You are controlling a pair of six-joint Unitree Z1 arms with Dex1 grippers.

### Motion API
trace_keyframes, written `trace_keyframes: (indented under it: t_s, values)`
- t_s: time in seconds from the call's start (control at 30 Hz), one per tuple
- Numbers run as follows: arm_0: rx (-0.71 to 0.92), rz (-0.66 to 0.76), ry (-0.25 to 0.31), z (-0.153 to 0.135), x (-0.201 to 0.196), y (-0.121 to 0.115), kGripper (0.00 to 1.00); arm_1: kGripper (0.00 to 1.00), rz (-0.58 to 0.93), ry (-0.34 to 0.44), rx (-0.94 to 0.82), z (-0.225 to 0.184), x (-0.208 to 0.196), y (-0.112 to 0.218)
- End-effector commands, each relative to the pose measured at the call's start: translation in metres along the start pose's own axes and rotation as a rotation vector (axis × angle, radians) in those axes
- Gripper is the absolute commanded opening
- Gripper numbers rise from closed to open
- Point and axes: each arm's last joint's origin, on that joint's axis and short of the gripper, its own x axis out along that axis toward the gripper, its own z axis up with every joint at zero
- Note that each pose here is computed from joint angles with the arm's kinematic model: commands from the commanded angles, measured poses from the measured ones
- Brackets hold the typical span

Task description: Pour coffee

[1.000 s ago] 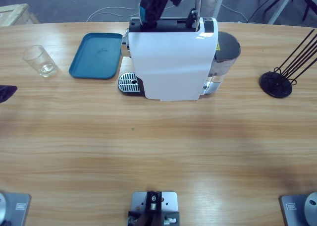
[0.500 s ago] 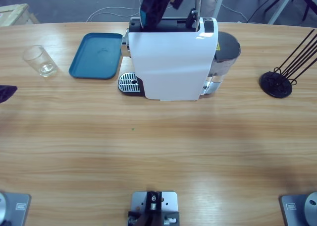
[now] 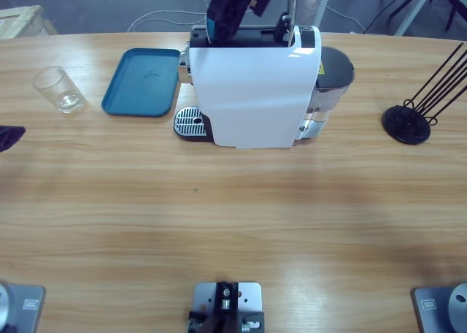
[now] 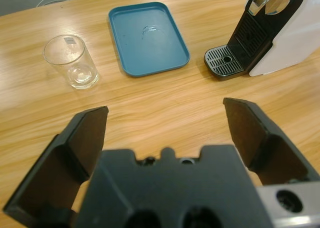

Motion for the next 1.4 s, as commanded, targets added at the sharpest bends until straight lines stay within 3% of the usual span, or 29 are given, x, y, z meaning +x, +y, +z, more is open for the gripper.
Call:
trace_keyframes:
  t_s: [0.03,0.13,0.23,0.33,0.37,0.4,0.47,0.63,0.73,0.8,0.93,1.07,1.1,1.2,1.4]
  values:
    - [0.004,-0.012,0.002,-0.011,-0.001,0.001,0.982,0.885,0.070,0.076,0.026,-0.002,0.047,0.001]
    - [0.003,-0.011,0.002,-0.011,-0.001,0.001,0.982,0.983,0.081,0.071,0.026,-0.002,0.047,0.002]
    - [0.003,-0.011,0.002,-0.011,-0.001,0.001,0.982,1.000,0.065,0.040,0.022,0.002,0.033,0.001]
    - [0.003,-0.011,0.002,-0.011,-0.001,0.001,0.982,0.998,0.021,-0.084,0.008,0.013,-0.019,0.007]
    - [0.003,-0.011,0.003,-0.012,-0.001,0.001,0.982,0.930,0.012,-0.143,-0.004,0.018,-0.041,0.013]
    - [0.003,-0.011,0.004,-0.011,-0.001,0.001,0.982,0.700,0.017,-0.206,-0.019,0.022,-0.065,0.021]
    - [0.004,-0.011,0.007,-0.011,0.000,0.001,0.982,0.035,0.030,-0.300,-0.031,0.021,-0.111,0.038]
    - [0.005,-0.010,0.016,-0.011,0.001,0.001,0.980,0.000,-0.026,-0.383,0.030,-0.030,-0.241,0.081]
    - [0.004,-0.012,0.015,-0.011,0.001,0.000,0.977,0.000,-0.029,-0.393,0.147,-0.064,-0.276,0.087]
    - [0.004,-0.013,0.015,-0.011,0.001,0.000,0.977,0.000,-0.089,-0.388,0.249,-0.076,-0.276,0.085]
    - [0.003,-0.013,0.015,-0.011,0.001,0.000,0.977,0.000,-0.465,-0.385,0.491,-0.106,-0.244,0.080]
    - [0.003,-0.012,0.012,-0.011,0.001,0.001,0.973,0.000,-0.527,-0.573,0.660,-0.135,-0.181,0.087]
    - [0.003,-0.012,0.012,-0.011,0.001,0.001,0.973,0.000,-0.526,-0.561,0.634,-0.131,-0.163,0.084]
    - [0.003,-0.012,0.011,-0.011,0.001,0.001,0.973,0.000,-0.558,-0.428,0.517,-0.125,-0.134,0.082]
    - [0.003,-0.011,0.011,-0.012,0.001,0.001,0.973,0.000,-0.531,-0.534,0.448,-0.119,-0.108,0.079]
